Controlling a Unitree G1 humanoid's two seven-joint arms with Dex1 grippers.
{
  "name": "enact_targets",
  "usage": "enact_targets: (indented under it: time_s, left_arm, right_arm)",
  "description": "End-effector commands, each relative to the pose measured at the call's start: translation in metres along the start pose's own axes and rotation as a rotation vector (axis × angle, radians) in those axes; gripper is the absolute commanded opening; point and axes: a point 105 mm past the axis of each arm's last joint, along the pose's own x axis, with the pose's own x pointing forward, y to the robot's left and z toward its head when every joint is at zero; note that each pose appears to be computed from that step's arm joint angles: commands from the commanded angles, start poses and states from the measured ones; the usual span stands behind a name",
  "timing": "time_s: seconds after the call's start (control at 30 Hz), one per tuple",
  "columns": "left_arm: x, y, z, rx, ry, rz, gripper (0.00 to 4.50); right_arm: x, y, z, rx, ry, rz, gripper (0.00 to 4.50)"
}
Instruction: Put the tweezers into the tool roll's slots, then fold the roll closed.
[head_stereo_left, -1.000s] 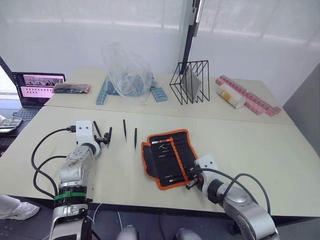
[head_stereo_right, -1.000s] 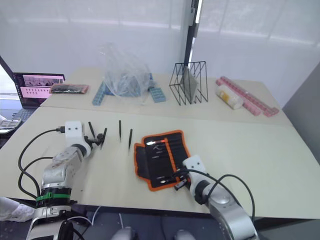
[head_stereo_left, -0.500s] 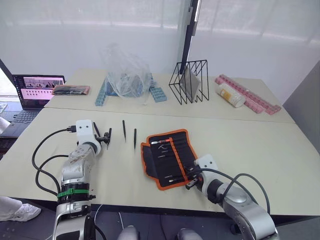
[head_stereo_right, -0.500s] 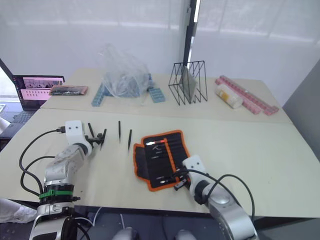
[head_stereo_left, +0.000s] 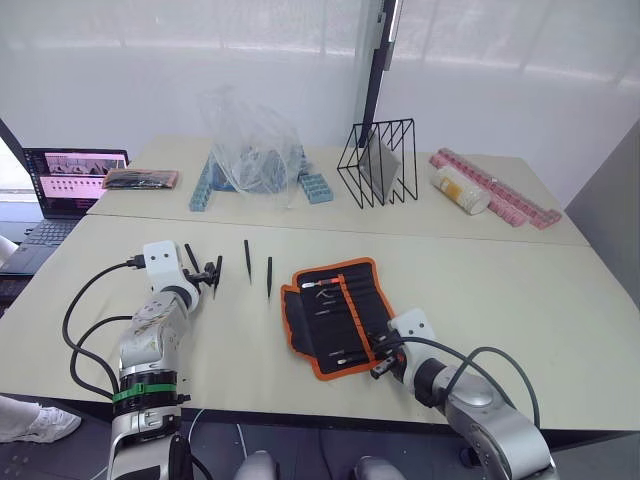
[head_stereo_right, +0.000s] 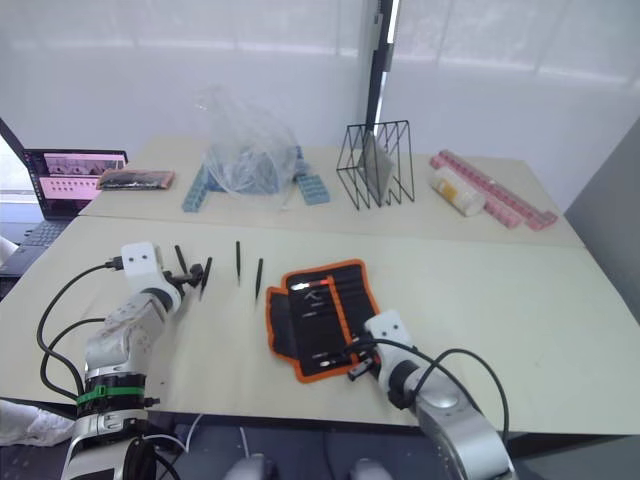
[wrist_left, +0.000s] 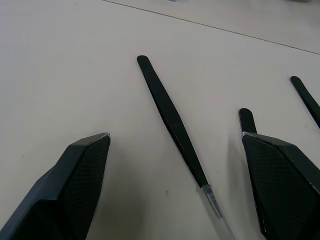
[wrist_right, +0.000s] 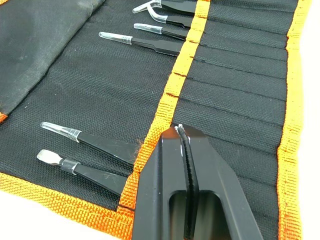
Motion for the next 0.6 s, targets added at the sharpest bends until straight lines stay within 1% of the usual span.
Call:
enact_targets:
  time_s: [0.03,0.2,0.27,0.43,0.53,0.6]
  left_arm:
    - [-0.002,0.011,0.009,0.01,-0.019,0.033,4.47]
    - [0.0,0.017,0.0,0.105,0.041,0.057,4.47]
    - [0.002,0.014,-0.007,0.139,0.083,0.047,4.47]
    - [0.006,0.001,-0.018,0.171,0.134,0.003,4.47]
    - [0.007,-0.005,-0.023,0.16,0.159,-0.016,4.47]
    - [0.007,-0.006,-0.024,0.153,0.165,-0.02,3.91]
  right_arm:
    - [0.0,0.008,-0.045,0.058,0.18,0.014,0.0]
    - [0.001,0.01,-0.044,0.065,0.176,0.01,0.0]
    - [0.001,0.01,-0.044,0.067,0.175,0.008,0.0]
    - [0.0,0.009,-0.044,0.072,0.17,0.001,0.0]
    - [0.0,0.009,-0.043,0.073,0.168,-0.001,0.0]
    - [0.0,0.009,-0.043,0.073,0.168,-0.003,0.0]
